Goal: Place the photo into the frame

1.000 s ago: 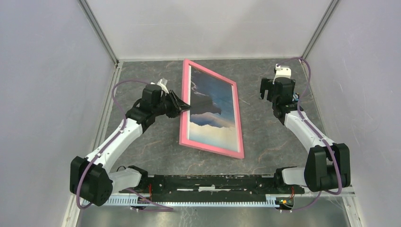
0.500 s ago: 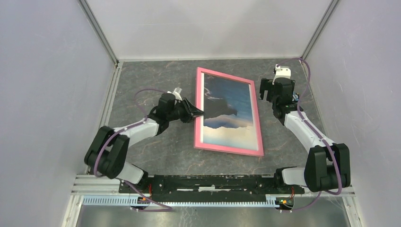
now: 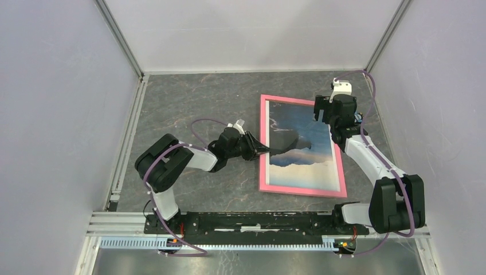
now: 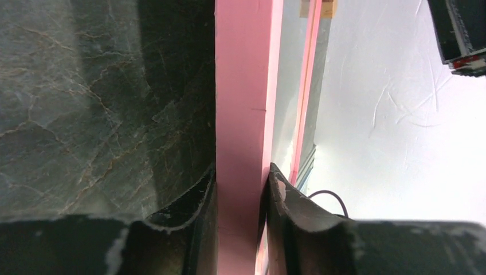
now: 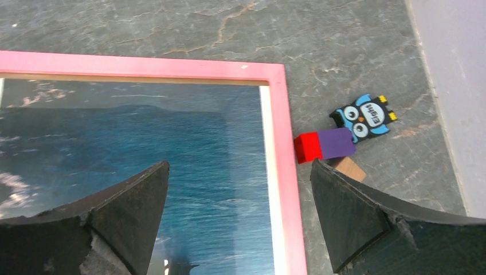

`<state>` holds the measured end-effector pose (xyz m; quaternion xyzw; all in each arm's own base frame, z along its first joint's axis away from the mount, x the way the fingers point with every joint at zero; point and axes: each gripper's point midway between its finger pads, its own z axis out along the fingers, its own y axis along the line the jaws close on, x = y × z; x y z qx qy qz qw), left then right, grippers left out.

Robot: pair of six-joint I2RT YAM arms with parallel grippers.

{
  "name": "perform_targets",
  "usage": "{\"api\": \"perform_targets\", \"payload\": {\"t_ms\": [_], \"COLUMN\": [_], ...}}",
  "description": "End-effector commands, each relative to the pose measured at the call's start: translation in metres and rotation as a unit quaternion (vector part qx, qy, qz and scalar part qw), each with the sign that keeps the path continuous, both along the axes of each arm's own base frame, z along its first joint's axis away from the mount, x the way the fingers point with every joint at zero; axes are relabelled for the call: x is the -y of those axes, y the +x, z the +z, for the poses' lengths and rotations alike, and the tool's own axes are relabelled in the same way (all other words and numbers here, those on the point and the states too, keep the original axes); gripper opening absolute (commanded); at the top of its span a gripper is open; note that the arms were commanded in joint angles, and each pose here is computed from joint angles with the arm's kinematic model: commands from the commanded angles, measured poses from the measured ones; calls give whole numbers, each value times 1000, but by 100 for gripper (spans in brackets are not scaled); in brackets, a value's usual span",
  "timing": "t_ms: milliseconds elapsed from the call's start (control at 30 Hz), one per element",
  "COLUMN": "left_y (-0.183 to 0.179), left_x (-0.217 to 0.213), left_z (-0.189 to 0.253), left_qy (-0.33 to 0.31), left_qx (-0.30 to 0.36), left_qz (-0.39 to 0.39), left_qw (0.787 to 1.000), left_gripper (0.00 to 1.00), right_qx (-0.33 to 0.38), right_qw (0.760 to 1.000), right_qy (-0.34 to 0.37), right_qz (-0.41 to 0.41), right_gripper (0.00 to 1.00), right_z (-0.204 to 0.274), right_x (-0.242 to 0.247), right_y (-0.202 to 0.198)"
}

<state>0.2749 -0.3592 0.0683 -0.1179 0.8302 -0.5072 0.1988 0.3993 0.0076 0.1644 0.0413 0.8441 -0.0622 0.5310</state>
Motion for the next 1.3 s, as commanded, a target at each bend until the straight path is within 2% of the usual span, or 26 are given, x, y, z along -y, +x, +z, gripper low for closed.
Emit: {"api": "perform_targets", "payload": {"t_ms": [0,67,233,433,567,733,833,967,1100,1267], "left_y": [1,-5,-10,-17,-26,-47,-63,-82,-98,-110], "left_x": [-12,-23,-49,-96,-128,-140,-151,-171,-186,-198], "left_z": [-43,-56,-57,-14,37,153,230,307,349,371], "left_qy": [58,108,190,309,328,251,201,163,150,136], "left_qx": [-64,-73,-69,-2,68,225,318,397,441,464], "left_qz": [47,39,24,7,22,9,19,42,52,63], "left_qw": [995,991,979,951,942,941,926,902,883,873], "left_gripper": [37,59,99,100,100,100,100,100,100,100], "right_qx": [36,46,69,79,111,148,171,208,234,249], "right_qw": [997,993,979,955,935,937,945,948,945,945], "right_qy": [24,38,63,61,99,86,78,88,107,112], "right_qz": [64,104,183,281,323,304,268,223,204,180], "right_gripper": [98,98,98,98,98,98,98,98,98,98], "right_z": [22,30,61,109,139,173,203,245,269,268], "right_x": [-22,-38,-79,-144,-146,-110,-82,-53,-39,-29], "right_y": [6,5,-10,-66,-117,-174,-202,-234,-254,-257]}}
